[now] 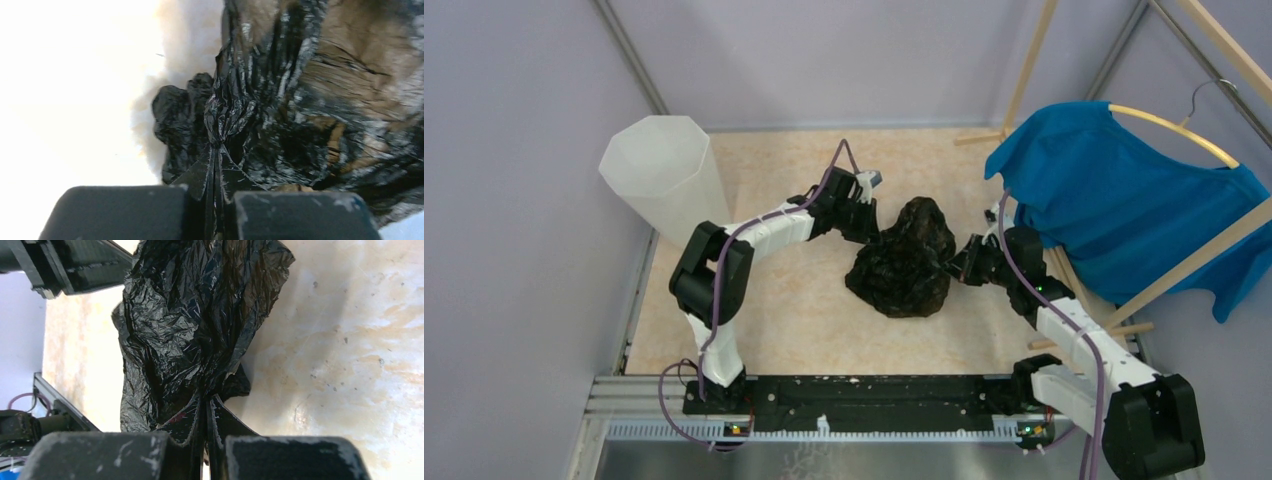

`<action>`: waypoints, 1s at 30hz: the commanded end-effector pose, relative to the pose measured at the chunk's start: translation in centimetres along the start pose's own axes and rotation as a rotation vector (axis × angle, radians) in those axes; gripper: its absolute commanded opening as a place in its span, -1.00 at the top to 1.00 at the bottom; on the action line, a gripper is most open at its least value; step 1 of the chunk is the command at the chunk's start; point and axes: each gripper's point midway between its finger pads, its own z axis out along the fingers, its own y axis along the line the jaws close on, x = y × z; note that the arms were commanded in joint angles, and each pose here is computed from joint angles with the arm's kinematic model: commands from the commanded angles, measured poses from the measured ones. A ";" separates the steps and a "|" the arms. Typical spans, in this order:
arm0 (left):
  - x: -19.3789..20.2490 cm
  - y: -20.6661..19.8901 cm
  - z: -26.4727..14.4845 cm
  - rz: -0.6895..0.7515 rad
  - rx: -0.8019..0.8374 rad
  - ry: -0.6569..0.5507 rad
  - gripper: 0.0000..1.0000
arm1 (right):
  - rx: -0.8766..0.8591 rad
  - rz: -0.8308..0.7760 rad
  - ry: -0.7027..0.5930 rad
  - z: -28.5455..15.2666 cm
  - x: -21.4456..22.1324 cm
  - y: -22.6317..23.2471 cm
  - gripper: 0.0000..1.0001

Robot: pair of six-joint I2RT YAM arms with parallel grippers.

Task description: Put the trash bags into the trash bin

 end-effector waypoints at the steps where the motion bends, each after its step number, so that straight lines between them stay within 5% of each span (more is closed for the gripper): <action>1: -2.2 1.7 -2.0 0.033 -0.153 -0.099 1.00 | 0.055 -0.039 -0.020 -0.3 -0.6 -1.1 1.00; 10: -1.7 5.1 -3.9 -0.056 -0.367 -0.160 1.00 | 0.050 0.023 0.049 1.2 1.3 -2.0 1.00; 14: -2.7 8.1 -3.8 -0.219 -0.478 -0.109 1.00 | 0.135 0.064 0.048 2.9 0.3 -3.5 1.00; 18: -6.9 10.3 -5.4 -0.470 -0.410 -0.042 1.00 | 0.202 0.114 0.032 5.3 -5.1 -2.7 1.00; 20: -12.2 9.3 -7.4 -0.511 -0.297 -0.104 1.00 | 0.138 0.072 -0.083 5.4 -12.1 1.6 1.00; 22: -19.1 6.0 -11.6 -0.485 -0.145 -0.231 1.00 | 0.121 -0.005 -0.204 3.4 -19.6 5.9 1.00; 25: -29.1 -4.6 -23.8 -0.218 0.089 -0.585 1.00 | 0.040 -0.169 -0.412 -3.5 -30.2 14.9 1.00; 27: -30.9 -13.4 -33.4 0.063 0.206 -0.839 1.00 | -0.083 -0.310 -0.553 -9.3 -33.5 21.8 1.00; 30: -26.7 -21.9 -41.3 0.419 0.194 -1.178 1.00 | -0.259 -0.495 -0.741 -16.3 -33.1 29.3 1.00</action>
